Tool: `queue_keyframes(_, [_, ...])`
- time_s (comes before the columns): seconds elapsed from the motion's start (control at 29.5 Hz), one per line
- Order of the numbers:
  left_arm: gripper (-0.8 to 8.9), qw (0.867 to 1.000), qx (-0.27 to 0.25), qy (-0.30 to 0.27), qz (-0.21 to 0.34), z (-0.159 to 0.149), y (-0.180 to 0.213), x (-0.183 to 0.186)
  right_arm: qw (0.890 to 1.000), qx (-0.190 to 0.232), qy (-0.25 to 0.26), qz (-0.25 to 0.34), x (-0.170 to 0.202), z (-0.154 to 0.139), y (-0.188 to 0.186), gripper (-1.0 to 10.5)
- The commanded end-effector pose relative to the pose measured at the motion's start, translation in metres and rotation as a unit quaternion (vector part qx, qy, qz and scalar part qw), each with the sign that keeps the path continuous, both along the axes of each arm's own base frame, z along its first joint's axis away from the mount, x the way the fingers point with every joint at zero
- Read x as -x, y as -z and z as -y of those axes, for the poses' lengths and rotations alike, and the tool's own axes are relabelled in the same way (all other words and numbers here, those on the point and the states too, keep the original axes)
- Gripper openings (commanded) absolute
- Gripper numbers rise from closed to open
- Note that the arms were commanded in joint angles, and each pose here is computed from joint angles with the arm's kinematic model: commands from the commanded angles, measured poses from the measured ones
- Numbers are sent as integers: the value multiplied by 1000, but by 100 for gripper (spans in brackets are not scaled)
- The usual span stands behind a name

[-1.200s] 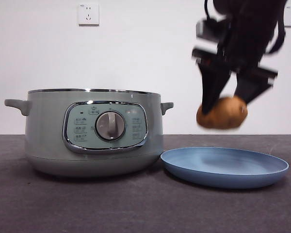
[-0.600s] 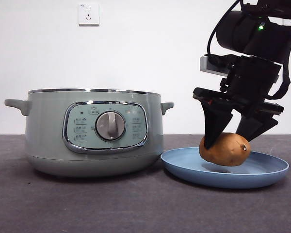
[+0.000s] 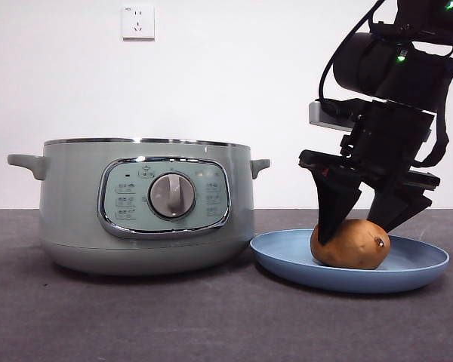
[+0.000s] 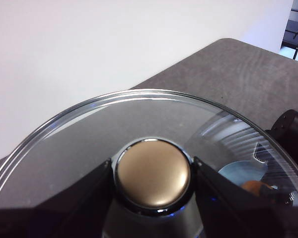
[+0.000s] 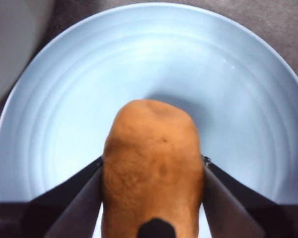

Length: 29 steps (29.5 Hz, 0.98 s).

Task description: Take the potato out from the steamer,put the potato on the plate,close the lid

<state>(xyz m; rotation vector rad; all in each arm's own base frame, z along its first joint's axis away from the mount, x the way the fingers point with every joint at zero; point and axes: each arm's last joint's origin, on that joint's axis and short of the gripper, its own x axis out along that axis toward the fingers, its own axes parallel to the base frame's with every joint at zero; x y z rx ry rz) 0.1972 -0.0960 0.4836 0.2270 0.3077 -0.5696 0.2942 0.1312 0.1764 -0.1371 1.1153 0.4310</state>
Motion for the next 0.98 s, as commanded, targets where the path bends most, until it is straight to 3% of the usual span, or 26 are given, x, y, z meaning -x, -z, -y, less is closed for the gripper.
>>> queue_keyframes(0.03, [-9,999,10,4,30,-2,-9,4,1000,7,8,-27,1,0,13,491])
queue_keyframes(0.2, [-9,1000,11,3,29,-2,-9,4,1000,1,9,-14,4,1,0,508])
queue_keyframes(0.41, [-9,1000,5,1,18,3,-3,-8,996,-42,8,83,31,13,-71,504])
queue_keyframes(0.61, [-9,1000,-14,0,-23,19,18,-41,977,-93,10,191,77,33,-135,500])
queue_keyframes(0.78, [-8,997,-32,-1,-71,38,51,-83,953,-135,17,269,122,53,-174,500])
queue_keyframes(0.88, [-8,995,-36,-6,-98,45,67,-99,944,-130,34,300,135,60,-183,500])
queue_keyframes(0.98, [-8,993,-35,-10,-111,48,75,-107,944,-120,45,304,140,63,-184,500])
